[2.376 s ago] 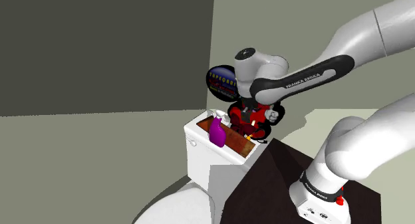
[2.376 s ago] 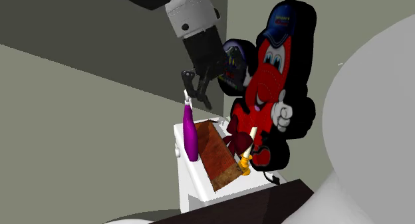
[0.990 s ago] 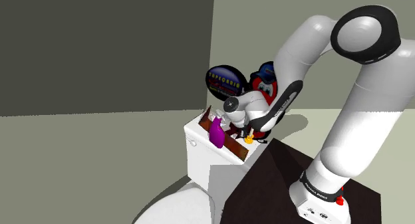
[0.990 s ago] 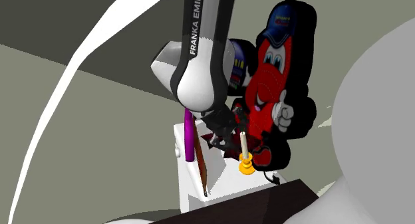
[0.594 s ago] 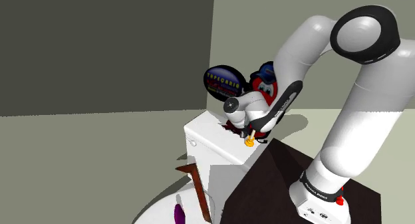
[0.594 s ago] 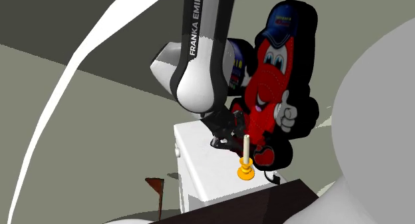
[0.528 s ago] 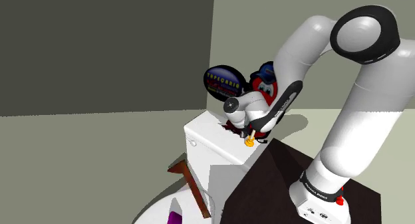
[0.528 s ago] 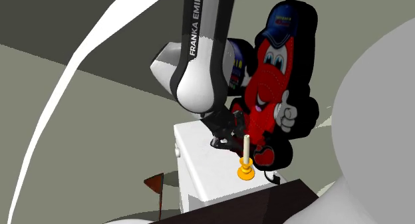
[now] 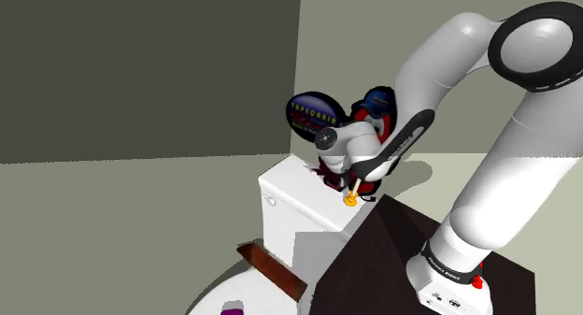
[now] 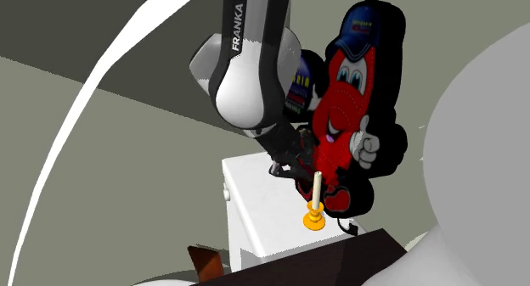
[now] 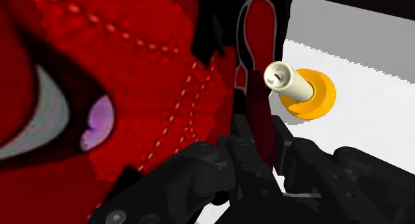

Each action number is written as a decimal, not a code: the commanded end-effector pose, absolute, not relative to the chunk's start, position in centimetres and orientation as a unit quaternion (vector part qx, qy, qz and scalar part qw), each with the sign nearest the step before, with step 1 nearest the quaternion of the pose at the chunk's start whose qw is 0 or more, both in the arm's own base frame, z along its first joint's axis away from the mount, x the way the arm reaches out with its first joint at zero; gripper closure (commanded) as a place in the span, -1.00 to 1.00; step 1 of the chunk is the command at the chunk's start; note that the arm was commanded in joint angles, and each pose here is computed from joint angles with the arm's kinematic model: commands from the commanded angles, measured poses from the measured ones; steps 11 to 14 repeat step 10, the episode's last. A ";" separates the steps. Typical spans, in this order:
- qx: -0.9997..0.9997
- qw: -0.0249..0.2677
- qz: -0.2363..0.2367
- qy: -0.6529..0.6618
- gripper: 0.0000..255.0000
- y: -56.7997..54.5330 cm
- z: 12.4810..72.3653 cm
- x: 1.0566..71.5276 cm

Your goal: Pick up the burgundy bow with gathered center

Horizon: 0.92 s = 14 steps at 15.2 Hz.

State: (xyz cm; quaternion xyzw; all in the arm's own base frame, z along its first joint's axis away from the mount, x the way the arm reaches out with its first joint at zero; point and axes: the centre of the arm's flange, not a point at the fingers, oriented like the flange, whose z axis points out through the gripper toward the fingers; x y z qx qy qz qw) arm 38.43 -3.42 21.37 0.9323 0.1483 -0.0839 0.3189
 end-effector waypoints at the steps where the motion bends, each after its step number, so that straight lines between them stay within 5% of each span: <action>1: 0.932 0.319 -0.084 0.147 1.00 -3.5 22.5 38.4; 14: 0.932 0.319 -0.084 0.147 1.00 -3.5 26.3 38.4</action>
